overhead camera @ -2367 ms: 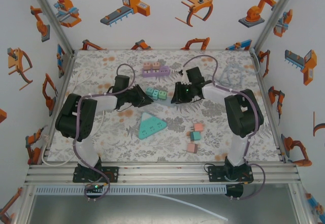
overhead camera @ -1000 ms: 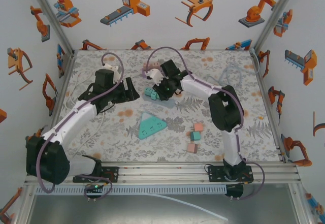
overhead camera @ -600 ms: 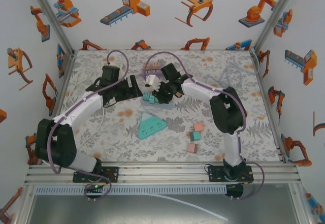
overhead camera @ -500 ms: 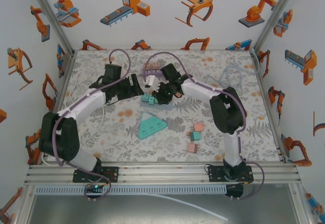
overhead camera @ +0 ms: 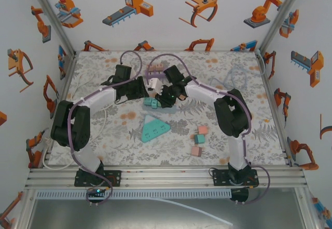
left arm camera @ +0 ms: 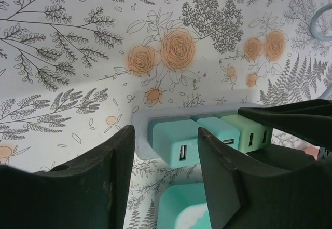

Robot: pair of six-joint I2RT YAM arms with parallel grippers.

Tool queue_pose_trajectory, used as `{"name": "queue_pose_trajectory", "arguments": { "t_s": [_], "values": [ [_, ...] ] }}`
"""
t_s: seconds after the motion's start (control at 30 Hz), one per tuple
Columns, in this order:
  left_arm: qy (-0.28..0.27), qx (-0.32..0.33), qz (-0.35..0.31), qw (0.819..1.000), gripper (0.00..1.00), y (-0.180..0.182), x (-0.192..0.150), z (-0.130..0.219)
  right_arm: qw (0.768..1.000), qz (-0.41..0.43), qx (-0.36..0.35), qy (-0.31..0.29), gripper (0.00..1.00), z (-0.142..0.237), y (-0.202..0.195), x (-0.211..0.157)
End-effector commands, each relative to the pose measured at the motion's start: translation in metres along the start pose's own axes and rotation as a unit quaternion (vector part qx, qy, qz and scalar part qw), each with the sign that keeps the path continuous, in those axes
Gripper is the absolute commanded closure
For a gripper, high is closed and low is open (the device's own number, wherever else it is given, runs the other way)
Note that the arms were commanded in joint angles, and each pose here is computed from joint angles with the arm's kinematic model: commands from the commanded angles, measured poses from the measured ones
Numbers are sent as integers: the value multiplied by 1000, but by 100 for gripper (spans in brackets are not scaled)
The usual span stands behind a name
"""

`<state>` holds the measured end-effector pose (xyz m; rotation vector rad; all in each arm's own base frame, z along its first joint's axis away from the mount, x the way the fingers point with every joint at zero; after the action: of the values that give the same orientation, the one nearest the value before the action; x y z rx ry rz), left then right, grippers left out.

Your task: Pull the plug off the socket

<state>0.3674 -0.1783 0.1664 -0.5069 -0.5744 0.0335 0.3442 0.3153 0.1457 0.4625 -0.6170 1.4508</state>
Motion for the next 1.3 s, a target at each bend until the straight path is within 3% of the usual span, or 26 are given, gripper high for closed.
{"name": "queue_pose_trajectory", "arguments": {
  "t_s": [0.0, 0.3, 0.5, 0.63, 1.27],
  "values": [
    [3, -3, -25, 1000, 51, -3, -2, -3, 1000, 4, 22, -12, 73, 3, 11, 7],
    [25, -26, -43, 998, 47, -4, -10, -8, 1000, 2, 23, -8, 73, 2, 11, 5],
    [43, -43, -45, 997, 53, -2, -19, -9, 1000, 0, 22, -2, 73, 2, 12, 4],
    [53, -20, -50, 997, 59, 5, -22, -10, 1000, -1, 22, -3, 72, 2, 11, 5],
    [98, -2, -56, 994, 58, 24, -43, -13, 1000, -10, 17, -14, 72, 6, 10, 10]
  ]
}}
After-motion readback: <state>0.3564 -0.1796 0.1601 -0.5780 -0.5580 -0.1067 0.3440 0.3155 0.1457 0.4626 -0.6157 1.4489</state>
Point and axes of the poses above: each hand's point on the last joint's axis, 136 mm out from that joint toward the fingers, its own z axis back along the fingers, its own y axis along the line the jaws close on, x = y × z, the point moved 8 cm from there along z, back along the fingers, and after that the axes turned 5 degrees about z, right-handed, at the moved point
